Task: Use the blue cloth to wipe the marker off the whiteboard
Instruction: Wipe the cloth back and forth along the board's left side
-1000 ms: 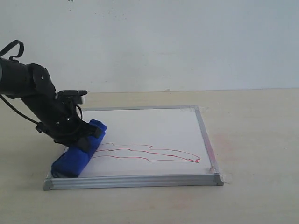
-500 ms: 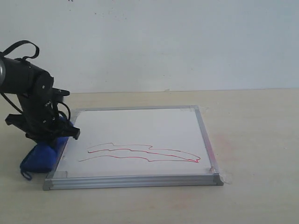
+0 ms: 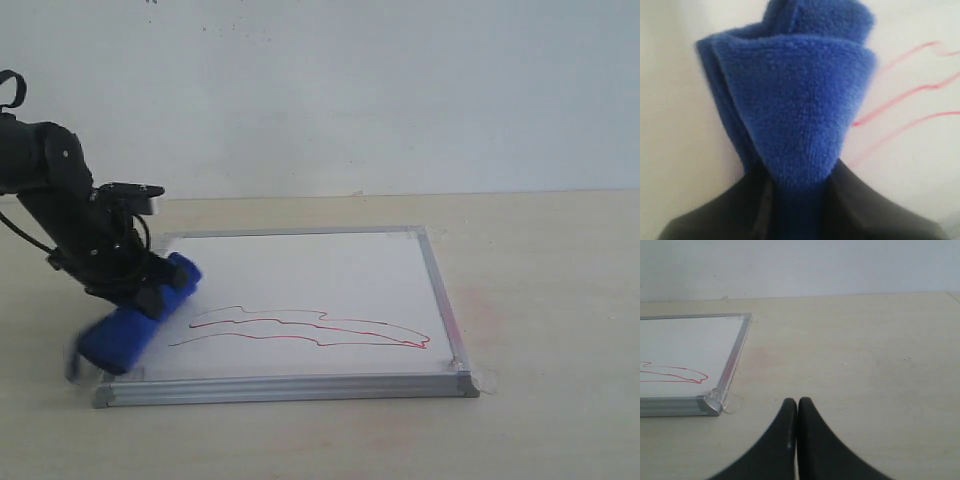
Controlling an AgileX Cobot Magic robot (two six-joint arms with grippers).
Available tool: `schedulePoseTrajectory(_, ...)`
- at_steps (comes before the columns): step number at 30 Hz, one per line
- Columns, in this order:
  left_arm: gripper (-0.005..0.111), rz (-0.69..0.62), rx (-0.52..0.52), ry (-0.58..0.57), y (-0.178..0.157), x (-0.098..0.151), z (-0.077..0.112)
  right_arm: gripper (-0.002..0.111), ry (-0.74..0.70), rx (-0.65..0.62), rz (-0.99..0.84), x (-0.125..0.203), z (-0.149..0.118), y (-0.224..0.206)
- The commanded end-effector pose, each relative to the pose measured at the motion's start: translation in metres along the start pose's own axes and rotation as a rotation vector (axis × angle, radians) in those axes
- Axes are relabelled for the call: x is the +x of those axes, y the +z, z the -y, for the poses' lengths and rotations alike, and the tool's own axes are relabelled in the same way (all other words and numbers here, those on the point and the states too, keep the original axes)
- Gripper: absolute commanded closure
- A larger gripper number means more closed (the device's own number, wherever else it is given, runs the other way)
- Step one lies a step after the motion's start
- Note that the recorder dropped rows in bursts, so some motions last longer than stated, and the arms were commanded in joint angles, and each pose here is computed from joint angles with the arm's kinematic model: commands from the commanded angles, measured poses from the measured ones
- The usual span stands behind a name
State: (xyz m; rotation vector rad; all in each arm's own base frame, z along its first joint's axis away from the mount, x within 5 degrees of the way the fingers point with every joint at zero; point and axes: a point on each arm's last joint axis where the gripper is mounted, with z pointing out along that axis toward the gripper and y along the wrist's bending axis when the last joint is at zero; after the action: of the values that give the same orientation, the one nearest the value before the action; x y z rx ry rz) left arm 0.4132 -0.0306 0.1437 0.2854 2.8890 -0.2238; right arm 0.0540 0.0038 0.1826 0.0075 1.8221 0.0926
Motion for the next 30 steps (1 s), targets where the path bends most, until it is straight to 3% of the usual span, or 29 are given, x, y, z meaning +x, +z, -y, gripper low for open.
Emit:
schedulePoseTrajectory(1,0.102,-0.001,0.145,-0.045,-0.002,-0.002,0.030,0.108,-0.001,0.005,0.018,-0.002,0.000,-0.001)
schedulePoseTrajectory(8,0.102,0.050,0.097,-0.028,-0.013,-0.006,0.027,0.108,-0.001,0.005,0.018,-0.002,0.000,-0.001)
schedulePoseTrajectory(13,0.102,-0.028,-0.115,-0.026,-0.013,0.001,0.008,0.108,-0.001,0.005,0.018,-0.002,0.000,-0.001)
schedulePoseTrajectory(21,0.102,-0.064,-0.135,0.009,-0.013,0.004,0.006,0.108,-0.001,0.005,0.018,-0.002,0.000,-0.001)
schedulePoseTrajectory(26,0.102,-0.072,-0.239,-0.034,-0.015,0.005,-0.003,0.108,-0.001,0.005,0.018,-0.002,0.000,-0.001)
schedulePoseTrajectory(30,0.102,-0.072,-0.197,-0.042,-0.014,0.005,0.001,0.108,-0.001,0.005,0.018,-0.002,0.000,-0.001)
